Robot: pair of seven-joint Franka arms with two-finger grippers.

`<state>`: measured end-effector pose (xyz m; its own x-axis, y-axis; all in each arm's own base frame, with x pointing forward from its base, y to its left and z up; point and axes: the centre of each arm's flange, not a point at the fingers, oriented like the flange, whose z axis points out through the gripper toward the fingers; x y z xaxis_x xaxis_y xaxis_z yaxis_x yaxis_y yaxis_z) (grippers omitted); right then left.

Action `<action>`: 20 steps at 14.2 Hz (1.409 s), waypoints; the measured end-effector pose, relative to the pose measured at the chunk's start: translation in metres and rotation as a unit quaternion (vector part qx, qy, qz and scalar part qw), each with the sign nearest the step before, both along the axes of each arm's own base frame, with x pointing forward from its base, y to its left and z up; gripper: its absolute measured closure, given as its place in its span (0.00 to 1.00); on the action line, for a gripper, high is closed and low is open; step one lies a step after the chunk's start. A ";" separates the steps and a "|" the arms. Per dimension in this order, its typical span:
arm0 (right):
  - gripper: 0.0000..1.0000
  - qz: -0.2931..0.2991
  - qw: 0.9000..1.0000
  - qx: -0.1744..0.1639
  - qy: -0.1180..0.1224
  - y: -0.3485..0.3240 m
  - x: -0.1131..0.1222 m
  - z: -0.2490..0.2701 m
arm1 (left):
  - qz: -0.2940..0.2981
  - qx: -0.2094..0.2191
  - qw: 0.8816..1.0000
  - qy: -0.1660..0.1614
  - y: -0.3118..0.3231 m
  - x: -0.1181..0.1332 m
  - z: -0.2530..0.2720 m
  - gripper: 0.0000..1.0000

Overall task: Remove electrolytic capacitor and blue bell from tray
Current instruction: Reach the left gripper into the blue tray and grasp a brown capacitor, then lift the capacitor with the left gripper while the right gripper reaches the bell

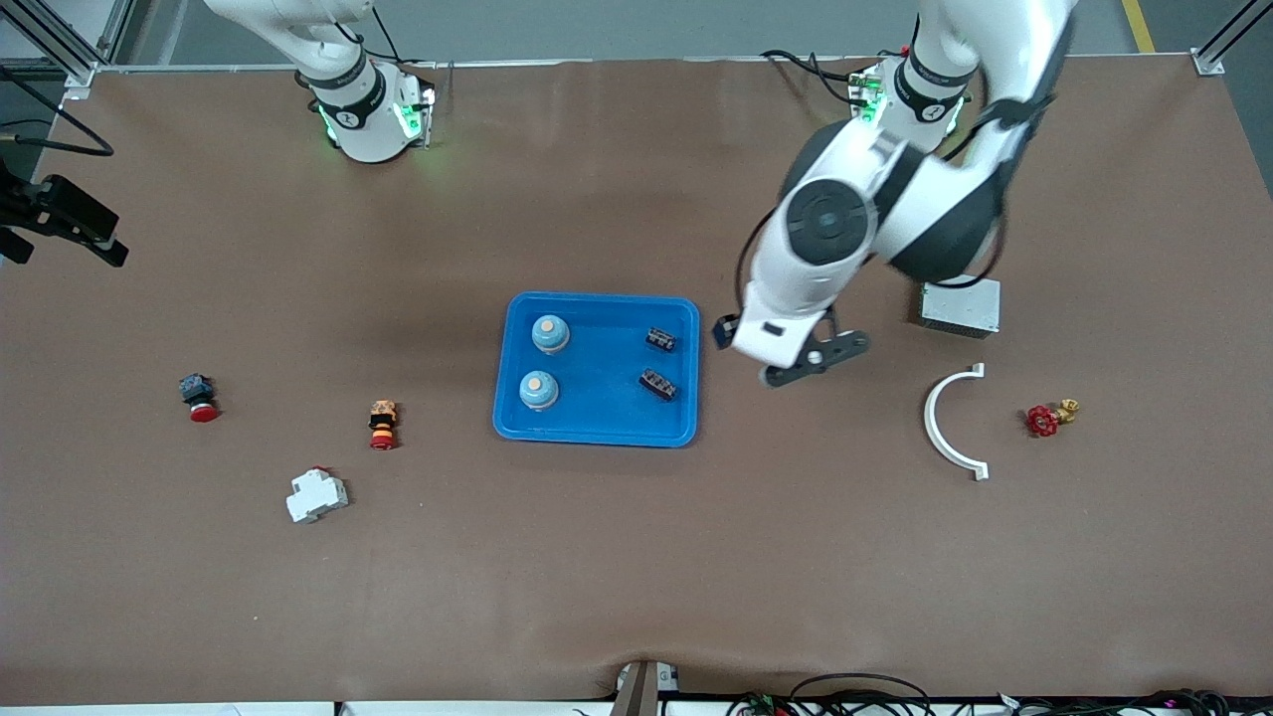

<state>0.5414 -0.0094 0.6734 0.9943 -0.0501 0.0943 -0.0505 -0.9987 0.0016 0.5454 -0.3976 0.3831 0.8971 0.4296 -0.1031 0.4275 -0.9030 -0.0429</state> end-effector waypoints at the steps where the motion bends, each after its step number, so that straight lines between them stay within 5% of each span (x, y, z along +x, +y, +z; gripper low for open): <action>1: 0.00 0.000 1.000 0.000 0.000 0.000 0.000 0.000 | 0.028 -0.008 1.000 -0.009 -0.019 -0.003 -0.020 0.00; 6: 0.00 0.002 1.000 0.000 0.000 0.002 0.000 0.000 | 0.105 -0.016 0.994 -0.007 -0.072 -0.025 -0.099 0.00; 10: 0.00 0.026 1.000 0.000 0.002 0.026 0.000 -0.001 | 0.160 -0.015 0.987 0.001 -0.090 -0.038 -0.151 0.10; 14: 0.00 0.078 0.996 -0.002 0.033 0.096 -0.011 -0.009 | 0.195 -0.010 0.981 0.007 -0.096 -0.049 -0.180 0.13; 18: 0.00 0.036 0.998 -0.001 0.047 0.182 -0.027 -0.021 | 0.208 0.002 0.978 0.015 -0.092 -0.057 -0.192 0.15; 20: 0.00 0.020 0.998 -0.006 0.062 0.231 -0.033 -0.042 | 0.208 0.009 0.978 0.019 -0.089 -0.062 -0.199 0.24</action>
<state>0.5082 0.2218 0.6316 0.9995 -0.0102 -0.0300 -0.0097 -0.9998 0.0172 0.4838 -0.4861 0.1839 0.6396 0.7589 -0.1226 0.7557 -0.6499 -0.0804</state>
